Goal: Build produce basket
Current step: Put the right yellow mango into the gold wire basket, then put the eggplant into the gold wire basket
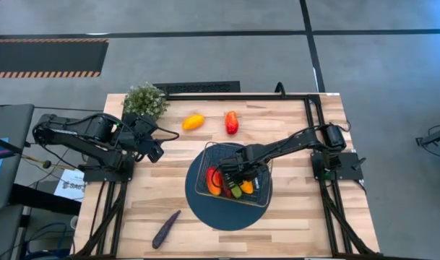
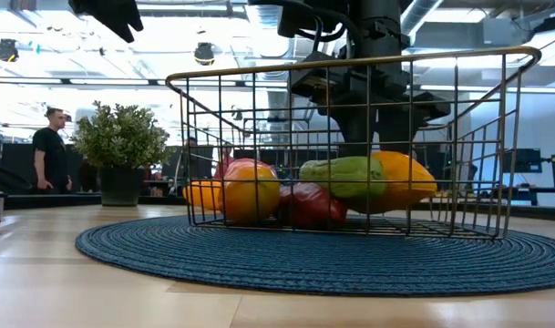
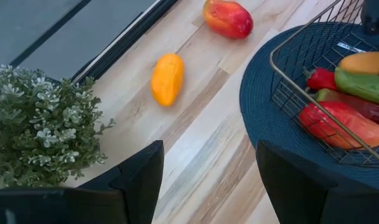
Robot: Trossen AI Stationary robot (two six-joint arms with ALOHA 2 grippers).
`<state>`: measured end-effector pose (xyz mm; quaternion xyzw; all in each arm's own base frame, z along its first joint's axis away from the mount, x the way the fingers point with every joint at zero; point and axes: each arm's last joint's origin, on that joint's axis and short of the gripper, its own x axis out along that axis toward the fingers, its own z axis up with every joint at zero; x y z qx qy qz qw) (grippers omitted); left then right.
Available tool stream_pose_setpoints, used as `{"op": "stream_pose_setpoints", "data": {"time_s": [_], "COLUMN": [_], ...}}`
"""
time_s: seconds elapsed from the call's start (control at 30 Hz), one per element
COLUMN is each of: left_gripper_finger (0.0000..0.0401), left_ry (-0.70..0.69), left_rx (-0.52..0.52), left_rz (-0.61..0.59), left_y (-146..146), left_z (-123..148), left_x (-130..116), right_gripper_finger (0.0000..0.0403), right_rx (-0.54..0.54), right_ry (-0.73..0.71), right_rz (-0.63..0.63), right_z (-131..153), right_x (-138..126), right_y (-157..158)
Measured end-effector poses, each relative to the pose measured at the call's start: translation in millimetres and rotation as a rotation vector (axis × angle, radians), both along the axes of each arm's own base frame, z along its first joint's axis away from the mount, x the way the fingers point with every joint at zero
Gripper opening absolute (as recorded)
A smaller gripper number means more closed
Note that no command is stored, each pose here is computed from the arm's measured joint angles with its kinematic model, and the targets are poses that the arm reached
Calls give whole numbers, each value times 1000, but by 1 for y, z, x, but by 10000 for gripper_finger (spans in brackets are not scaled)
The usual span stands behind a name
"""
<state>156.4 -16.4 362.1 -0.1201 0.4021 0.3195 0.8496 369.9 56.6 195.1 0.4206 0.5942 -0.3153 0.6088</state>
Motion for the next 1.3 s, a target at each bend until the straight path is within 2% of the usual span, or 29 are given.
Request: {"op": "stream_pose_setpoints", "data": {"time_s": [0.1, 0.17, 0.5, 0.7, 0.9, 1.1, 1.3], "left_gripper_finger": [240, 240, 240, 240, 240, 240, 240], "left_ry": [0, 0, -4, -9, 42, 117, 182], "left_rx": [0, 0, -4, -10, 38, 21, -15], "left_rz": [0, 0, 6, 14, -34, -67, -78], "left_y": [0, 0, 0, 0, 0, 1, -3], "left_z": [0, 0, 0, 0, -3, -13, -25], "left_x": [0, 0, 0, 0, 5, 25, 43], "right_gripper_finger": [240, 250, 225, 218, 218, 219, 218], "right_rx": [0, 1, 6, -7, -123, -246, -298], "right_ry": [0, 1, -3, -54, -49, 43, -12], "right_rz": [0, 0, 27, 130, 239, 255, 281], "right_z": [0, 0, 6, 42, 86, 125, 146], "right_x": [0, 0, 1, 9, 7, -7, -14], "right_y": [0, 0, 4, 6, -4, -25, -39]}}
